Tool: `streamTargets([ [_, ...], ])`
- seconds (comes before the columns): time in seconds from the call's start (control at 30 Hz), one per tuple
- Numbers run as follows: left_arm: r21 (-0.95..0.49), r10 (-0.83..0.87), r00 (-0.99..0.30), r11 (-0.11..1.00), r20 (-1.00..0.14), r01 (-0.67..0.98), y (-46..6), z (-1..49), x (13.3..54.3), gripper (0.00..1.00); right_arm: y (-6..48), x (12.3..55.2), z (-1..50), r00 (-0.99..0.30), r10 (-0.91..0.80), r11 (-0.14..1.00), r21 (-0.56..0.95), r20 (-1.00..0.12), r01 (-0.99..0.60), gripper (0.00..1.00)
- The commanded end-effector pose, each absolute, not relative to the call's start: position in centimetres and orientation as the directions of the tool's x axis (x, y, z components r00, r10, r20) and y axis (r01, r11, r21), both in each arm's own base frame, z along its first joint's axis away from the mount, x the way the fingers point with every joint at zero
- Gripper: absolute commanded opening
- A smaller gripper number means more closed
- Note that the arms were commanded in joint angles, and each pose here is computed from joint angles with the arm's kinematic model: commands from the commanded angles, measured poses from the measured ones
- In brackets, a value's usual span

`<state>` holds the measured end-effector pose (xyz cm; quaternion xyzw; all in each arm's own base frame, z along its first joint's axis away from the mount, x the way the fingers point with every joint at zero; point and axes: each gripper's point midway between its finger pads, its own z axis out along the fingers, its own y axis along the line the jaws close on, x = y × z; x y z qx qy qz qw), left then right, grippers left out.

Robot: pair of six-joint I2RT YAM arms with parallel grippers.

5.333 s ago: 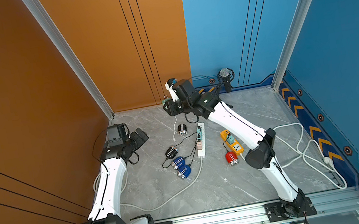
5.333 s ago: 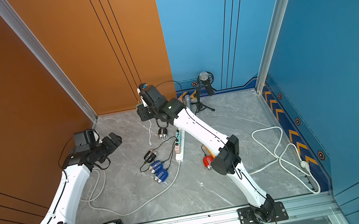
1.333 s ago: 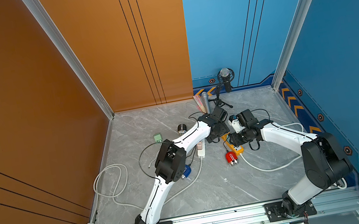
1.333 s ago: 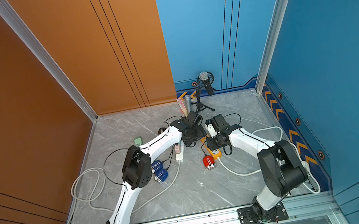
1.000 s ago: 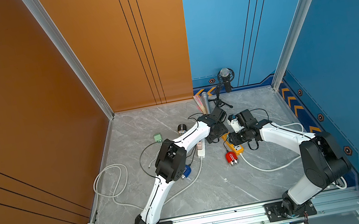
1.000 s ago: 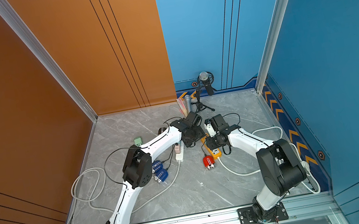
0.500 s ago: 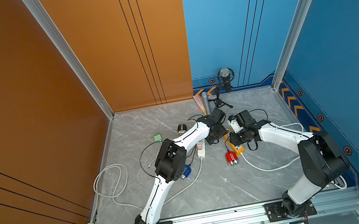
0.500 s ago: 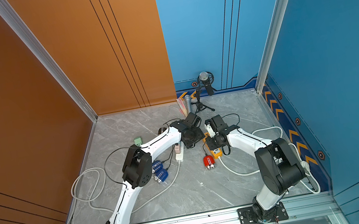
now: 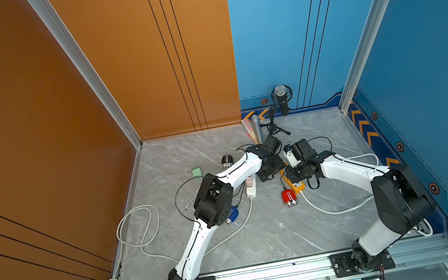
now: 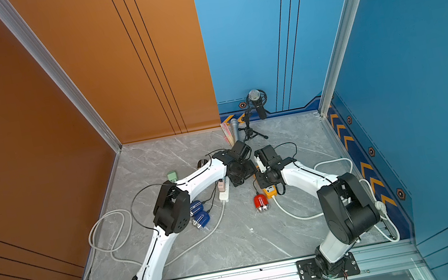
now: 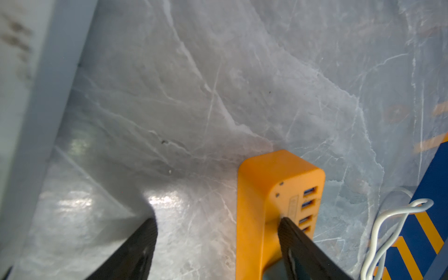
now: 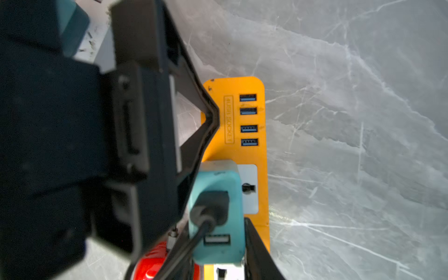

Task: Unplug the electric shaver
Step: Remove the plug from the socket.

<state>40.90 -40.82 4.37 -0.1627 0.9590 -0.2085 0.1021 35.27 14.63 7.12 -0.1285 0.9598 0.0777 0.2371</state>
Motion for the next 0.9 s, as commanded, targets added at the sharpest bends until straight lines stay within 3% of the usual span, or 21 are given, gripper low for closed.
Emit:
streamTargets([
  [0.0,-0.398,-0.33,-0.94,0.877,-0.09,-0.27,-40.5,2.3,40.3,0.82,14.7,35.9,7.6,-0.848,-0.197,0.961,0.074,-0.493,-0.266,0.3],
  [0.87,-0.296,-0.316,-0.945,0.913,-0.084,-0.279,-38.8,-1.0,38.3,0.77,14.5,36.9,12.7,-0.741,-0.117,0.965,0.1,-0.662,-0.242,0.22],
])
